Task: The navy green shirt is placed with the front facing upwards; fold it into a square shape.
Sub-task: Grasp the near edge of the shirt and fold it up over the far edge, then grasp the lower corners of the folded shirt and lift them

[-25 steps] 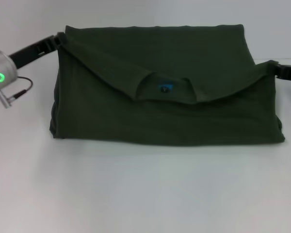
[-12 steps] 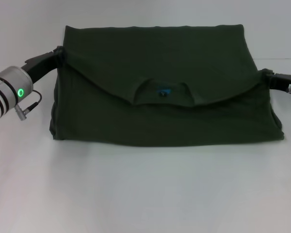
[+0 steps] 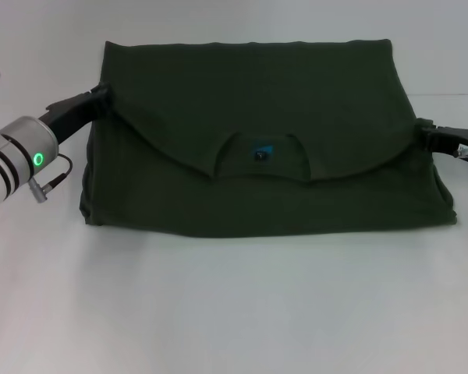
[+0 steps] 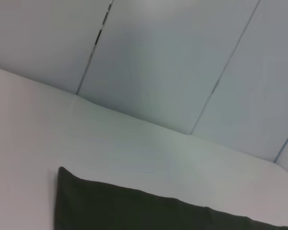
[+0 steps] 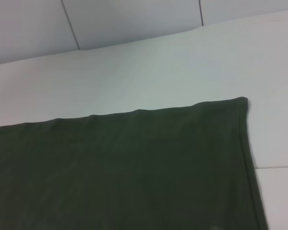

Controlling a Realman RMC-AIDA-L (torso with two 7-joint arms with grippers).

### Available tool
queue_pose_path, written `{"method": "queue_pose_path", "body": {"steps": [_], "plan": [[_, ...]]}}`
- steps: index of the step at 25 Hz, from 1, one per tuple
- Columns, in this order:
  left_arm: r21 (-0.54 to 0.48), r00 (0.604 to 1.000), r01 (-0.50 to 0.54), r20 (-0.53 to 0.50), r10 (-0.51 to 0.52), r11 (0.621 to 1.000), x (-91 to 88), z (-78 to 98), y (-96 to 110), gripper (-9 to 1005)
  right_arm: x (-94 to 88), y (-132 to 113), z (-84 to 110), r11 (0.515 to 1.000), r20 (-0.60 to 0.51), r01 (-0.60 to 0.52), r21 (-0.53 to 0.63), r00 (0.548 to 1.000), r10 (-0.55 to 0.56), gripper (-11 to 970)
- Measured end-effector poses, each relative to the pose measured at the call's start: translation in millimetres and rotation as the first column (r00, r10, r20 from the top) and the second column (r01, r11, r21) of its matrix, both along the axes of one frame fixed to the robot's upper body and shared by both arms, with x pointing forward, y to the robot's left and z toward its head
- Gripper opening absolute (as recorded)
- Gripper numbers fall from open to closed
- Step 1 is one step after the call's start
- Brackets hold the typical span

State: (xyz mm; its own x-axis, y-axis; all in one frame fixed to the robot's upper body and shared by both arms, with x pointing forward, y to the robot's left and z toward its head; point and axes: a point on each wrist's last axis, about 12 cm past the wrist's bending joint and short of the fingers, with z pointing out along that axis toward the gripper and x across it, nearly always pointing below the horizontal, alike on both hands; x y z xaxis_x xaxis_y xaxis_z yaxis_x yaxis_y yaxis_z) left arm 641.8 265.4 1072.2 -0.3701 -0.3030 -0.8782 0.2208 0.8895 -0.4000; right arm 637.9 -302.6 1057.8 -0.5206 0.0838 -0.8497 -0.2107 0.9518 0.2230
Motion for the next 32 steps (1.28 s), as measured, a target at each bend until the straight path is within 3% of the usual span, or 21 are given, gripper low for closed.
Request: {"method": "queue_pose_path", "body": {"steps": [6, 9, 11, 14, 19, 25, 32], "plan": [[-0.012, 1.000, -0.021, -0.005, 0.021, 1.000, -2.0, 2.3, 12.9, 115, -2.4, -5.0, 0.9, 1.000, 0.009, -0.004, 0.004, 1.000, 0.004, 116], [-0.025, 0.999, -0.046, 0.001, 0.046, 0.999, -4.3, 5.9, 25.1, 242, -3.6, -11.3, 3.7, 1.000, 0.022, -0.002, 0.004, 1.000, 0.002, 371], [-0.038, 0.998, -0.057, 0.010, 0.058, 0.998, -6.2, 9.1, 32.4, 326, -5.2, -16.3, 7.1, 1.000, 0.037, -0.004, 0.014, 0.999, 0.004, 416], [-0.054, 0.998, -0.057, 0.020, 0.059, 0.997, -9.8, 12.1, 39.6, 563, -9.8, -24.1, 13.5, 0.998, 0.062, -0.012, 0.068, 0.998, 0.008, 483], [-0.062, 0.998, -0.063, 0.027, 0.064, 0.996, -13.4, 14.0, 45.5, 790, -16.5, -39.6, 23.6, 0.990, 0.089, -0.006, 0.142, 0.996, -0.007, 596], [-0.071, 0.999, 0.003, 0.048, 0.001, 0.997, -23.6, 14.6, 47.0, 787, -25.4, -48.1, 34.0, 0.980, 0.057, -0.066, 0.189, 0.997, 0.056, 759], [-0.085, 0.988, 0.148, 0.054, -0.143, 0.985, -51.3, 15.0, 51.3, 783, -44.4, -63.1, 45.4, 0.946, -0.038, -0.146, 0.288, 0.986, 0.164, 756]]}}
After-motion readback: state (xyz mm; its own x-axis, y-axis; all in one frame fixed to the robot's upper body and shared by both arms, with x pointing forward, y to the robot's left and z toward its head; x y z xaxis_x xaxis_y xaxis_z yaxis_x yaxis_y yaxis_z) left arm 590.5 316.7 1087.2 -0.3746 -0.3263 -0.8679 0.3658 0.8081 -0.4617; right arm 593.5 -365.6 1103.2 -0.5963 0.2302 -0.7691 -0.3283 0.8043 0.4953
